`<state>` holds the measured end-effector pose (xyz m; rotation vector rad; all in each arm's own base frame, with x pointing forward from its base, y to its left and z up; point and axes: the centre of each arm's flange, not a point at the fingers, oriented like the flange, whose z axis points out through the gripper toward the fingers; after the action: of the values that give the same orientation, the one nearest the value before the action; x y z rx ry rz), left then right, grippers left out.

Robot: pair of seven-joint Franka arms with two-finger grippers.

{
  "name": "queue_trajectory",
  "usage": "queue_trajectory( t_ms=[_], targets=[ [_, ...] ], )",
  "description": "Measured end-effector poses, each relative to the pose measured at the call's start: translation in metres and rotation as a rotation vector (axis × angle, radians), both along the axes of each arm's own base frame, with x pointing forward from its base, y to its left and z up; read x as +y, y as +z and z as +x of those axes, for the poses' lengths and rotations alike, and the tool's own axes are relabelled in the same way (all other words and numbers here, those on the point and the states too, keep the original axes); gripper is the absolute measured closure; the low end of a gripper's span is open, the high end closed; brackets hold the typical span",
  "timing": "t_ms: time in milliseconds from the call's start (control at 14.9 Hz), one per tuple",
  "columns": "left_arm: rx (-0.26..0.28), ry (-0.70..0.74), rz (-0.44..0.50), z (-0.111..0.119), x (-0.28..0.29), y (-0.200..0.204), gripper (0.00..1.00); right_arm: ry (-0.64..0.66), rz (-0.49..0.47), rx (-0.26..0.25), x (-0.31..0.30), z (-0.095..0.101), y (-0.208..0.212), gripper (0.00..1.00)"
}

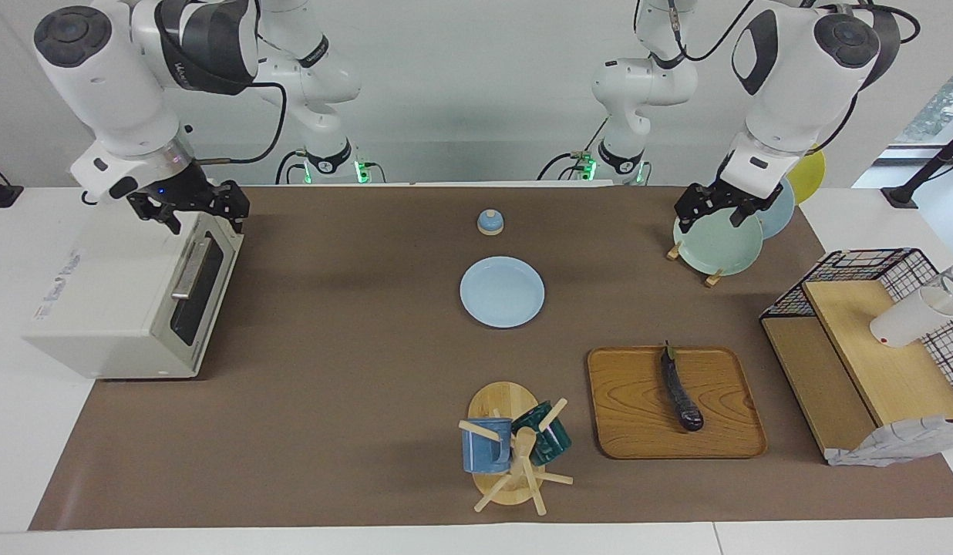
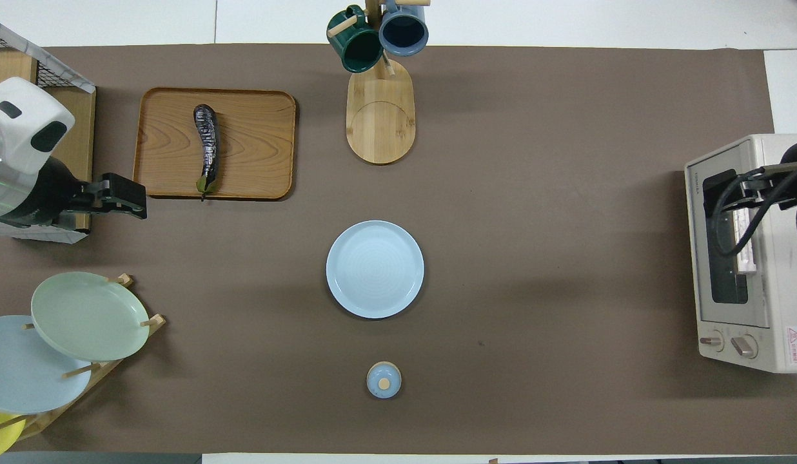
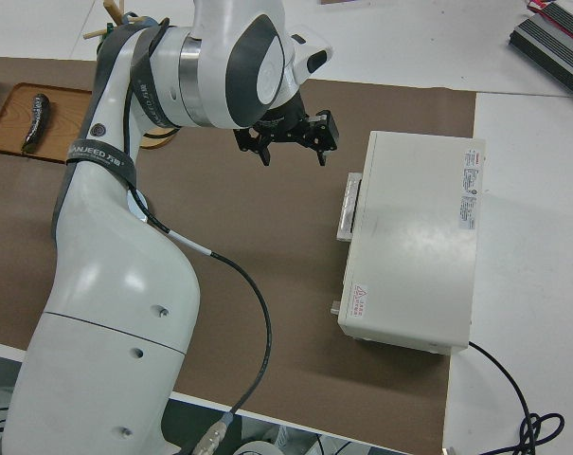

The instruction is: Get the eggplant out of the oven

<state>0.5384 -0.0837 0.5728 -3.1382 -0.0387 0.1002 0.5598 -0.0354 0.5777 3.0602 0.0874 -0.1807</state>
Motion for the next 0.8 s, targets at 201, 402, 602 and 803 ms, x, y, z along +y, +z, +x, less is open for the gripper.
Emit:
queue_trajectory(
  t_ms=[201,402,602,803],
  targets=[
    [-0.007,0.001,-0.001,0.001,0.010,0.013,0.00,-0.002,0.000,0.000,-0.001,0.000,0.000,0.00],
    [0.032,0.001,0.003,-0.007,0.014,0.041,0.00,-0.011,0.001,-0.001,-0.006,0.000,0.000,0.00],
    [0.082,-0.002,0.010,-0.017,0.014,0.050,0.00,-0.020,0.016,-0.008,-0.005,0.000,0.003,0.00],
    [0.083,0.002,0.010,-0.015,0.015,0.043,0.00,-0.056,0.036,-0.014,-0.002,0.000,0.004,0.00]
  ],
)
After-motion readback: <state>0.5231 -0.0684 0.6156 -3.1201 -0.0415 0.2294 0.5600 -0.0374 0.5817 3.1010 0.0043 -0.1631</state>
